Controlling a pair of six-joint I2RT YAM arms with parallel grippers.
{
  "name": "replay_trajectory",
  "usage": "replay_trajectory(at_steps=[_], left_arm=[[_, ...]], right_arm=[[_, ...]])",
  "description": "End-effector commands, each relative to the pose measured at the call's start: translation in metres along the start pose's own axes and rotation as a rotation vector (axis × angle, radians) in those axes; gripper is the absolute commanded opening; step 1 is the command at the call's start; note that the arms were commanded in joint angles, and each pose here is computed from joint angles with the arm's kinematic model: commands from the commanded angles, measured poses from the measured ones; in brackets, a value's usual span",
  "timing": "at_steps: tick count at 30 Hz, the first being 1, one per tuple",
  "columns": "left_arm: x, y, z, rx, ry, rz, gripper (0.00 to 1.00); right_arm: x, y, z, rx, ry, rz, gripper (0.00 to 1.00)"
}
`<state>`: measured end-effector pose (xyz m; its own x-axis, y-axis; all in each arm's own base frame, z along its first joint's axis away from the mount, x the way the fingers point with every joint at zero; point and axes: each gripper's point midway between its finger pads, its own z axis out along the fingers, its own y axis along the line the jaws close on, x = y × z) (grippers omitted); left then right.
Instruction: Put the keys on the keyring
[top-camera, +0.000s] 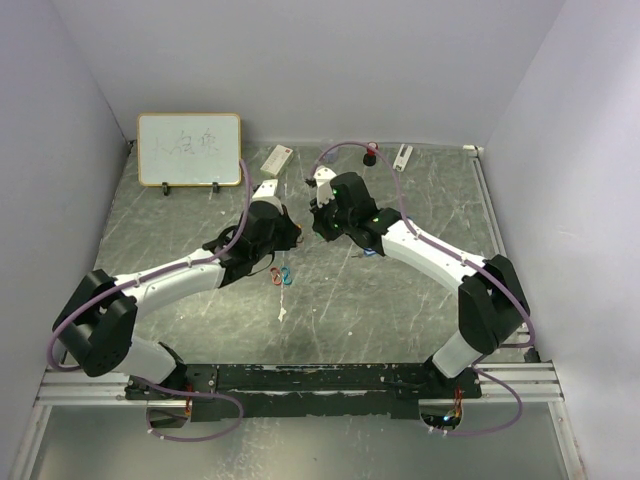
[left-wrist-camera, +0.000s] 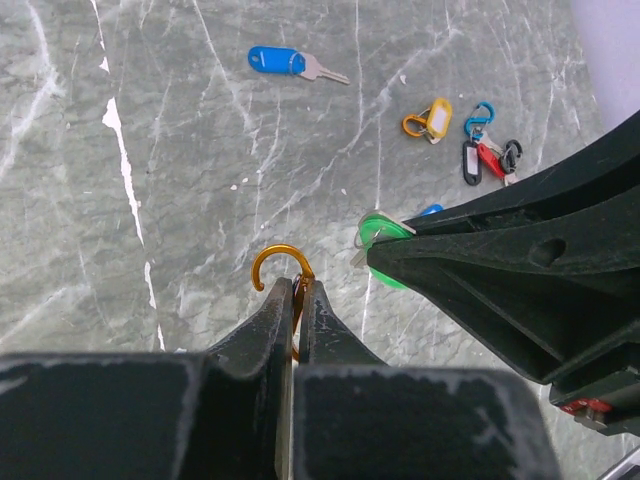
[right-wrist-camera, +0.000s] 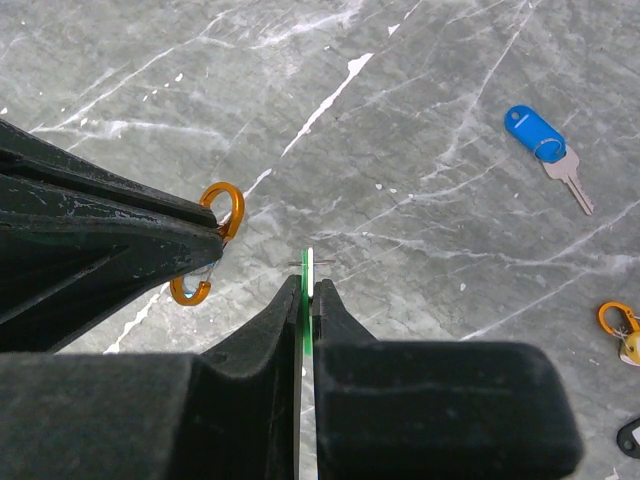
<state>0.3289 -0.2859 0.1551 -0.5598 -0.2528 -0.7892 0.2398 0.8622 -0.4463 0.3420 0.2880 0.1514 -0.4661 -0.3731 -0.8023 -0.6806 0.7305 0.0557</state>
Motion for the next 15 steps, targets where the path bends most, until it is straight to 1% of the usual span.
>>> replay_trajectory(at_steps=[1,15], left_arm=[[-0.0113,-0.0137,-0.0007,0.062,-0.046,-0.032,0.07],[-0.0119,-0.0129,0.0055,0.057,-0.062,-0.043,0.07]], right_arm=[[-0.0089,0.0055,-0.0053,-0.015,-0.037,-0.001,0.0],[-0.0101,0.0109,-0.0048,-0.023,-0.038,-0.014,0.0]])
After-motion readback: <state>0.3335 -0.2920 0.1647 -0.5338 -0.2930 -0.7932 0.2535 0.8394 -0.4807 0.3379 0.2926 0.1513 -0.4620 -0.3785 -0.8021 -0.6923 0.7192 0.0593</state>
